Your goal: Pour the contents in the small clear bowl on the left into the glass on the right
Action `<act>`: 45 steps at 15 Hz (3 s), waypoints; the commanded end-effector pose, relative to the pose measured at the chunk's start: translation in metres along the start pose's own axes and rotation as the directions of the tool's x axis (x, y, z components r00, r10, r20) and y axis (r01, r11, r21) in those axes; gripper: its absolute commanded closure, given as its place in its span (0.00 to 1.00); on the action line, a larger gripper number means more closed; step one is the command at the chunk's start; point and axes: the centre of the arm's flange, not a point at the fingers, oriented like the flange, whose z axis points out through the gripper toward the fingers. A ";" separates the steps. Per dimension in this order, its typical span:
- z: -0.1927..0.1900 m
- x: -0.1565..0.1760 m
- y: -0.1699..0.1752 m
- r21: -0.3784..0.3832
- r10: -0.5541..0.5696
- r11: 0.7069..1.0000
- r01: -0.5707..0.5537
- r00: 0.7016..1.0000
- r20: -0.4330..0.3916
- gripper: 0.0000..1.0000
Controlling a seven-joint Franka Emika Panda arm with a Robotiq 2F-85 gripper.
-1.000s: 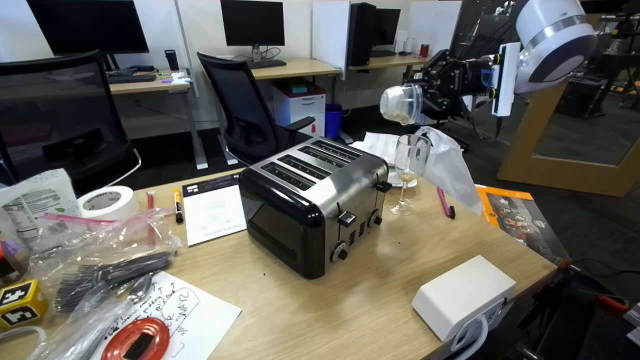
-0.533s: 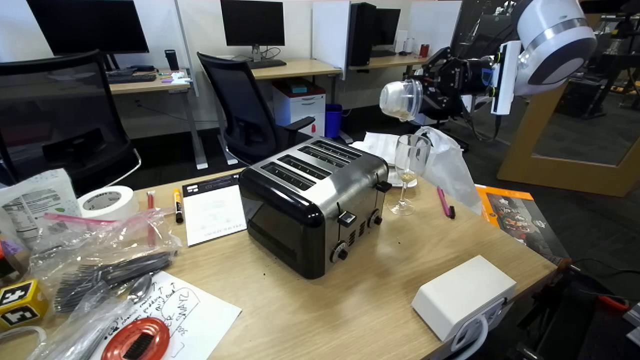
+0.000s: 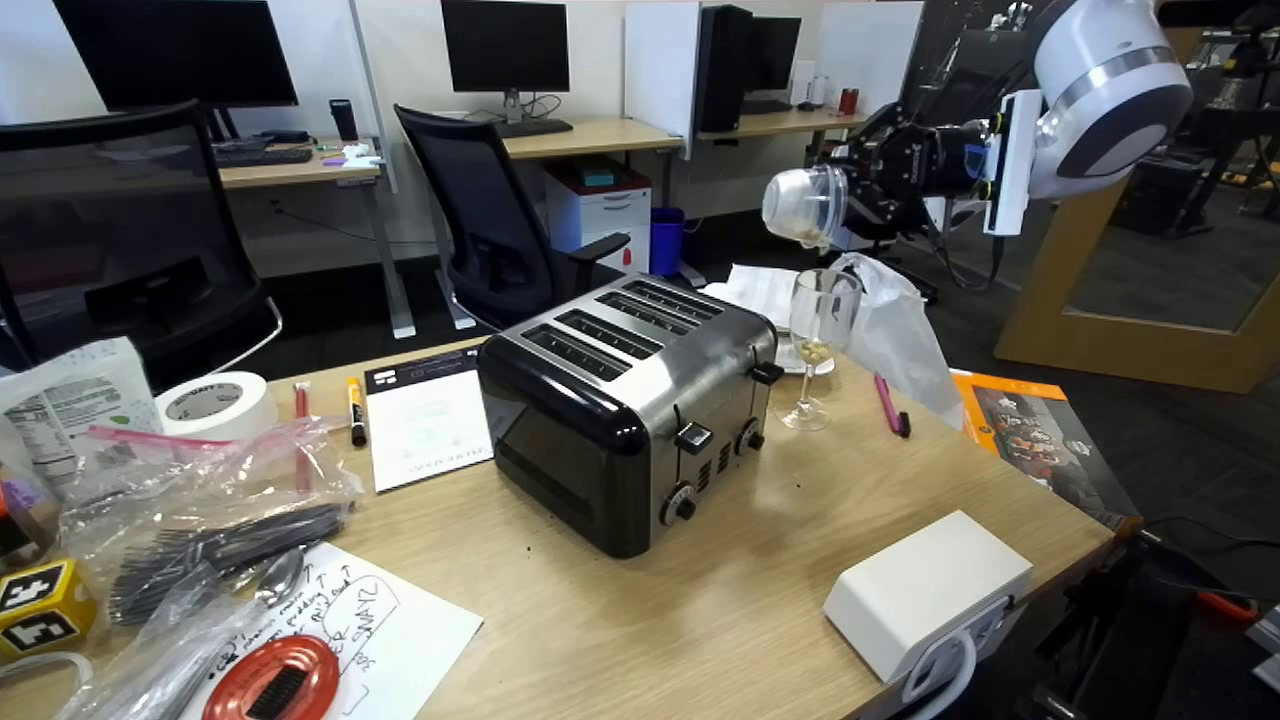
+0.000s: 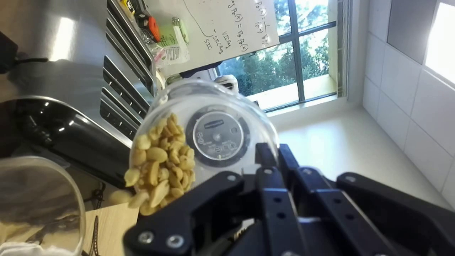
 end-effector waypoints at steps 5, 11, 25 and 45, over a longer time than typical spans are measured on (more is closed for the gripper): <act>-0.001 0.009 0.003 0.046 0.043 0.998 -0.044 0.999 0.008 0.98; 0.002 0.011 0.009 0.053 0.062 0.997 -0.062 0.998 0.016 0.98; -0.011 0.010 0.008 0.039 0.063 0.997 -0.062 0.998 -0.005 0.98; -0.010 0.009 0.009 0.038 0.063 0.997 -0.063 0.998 -0.004 0.93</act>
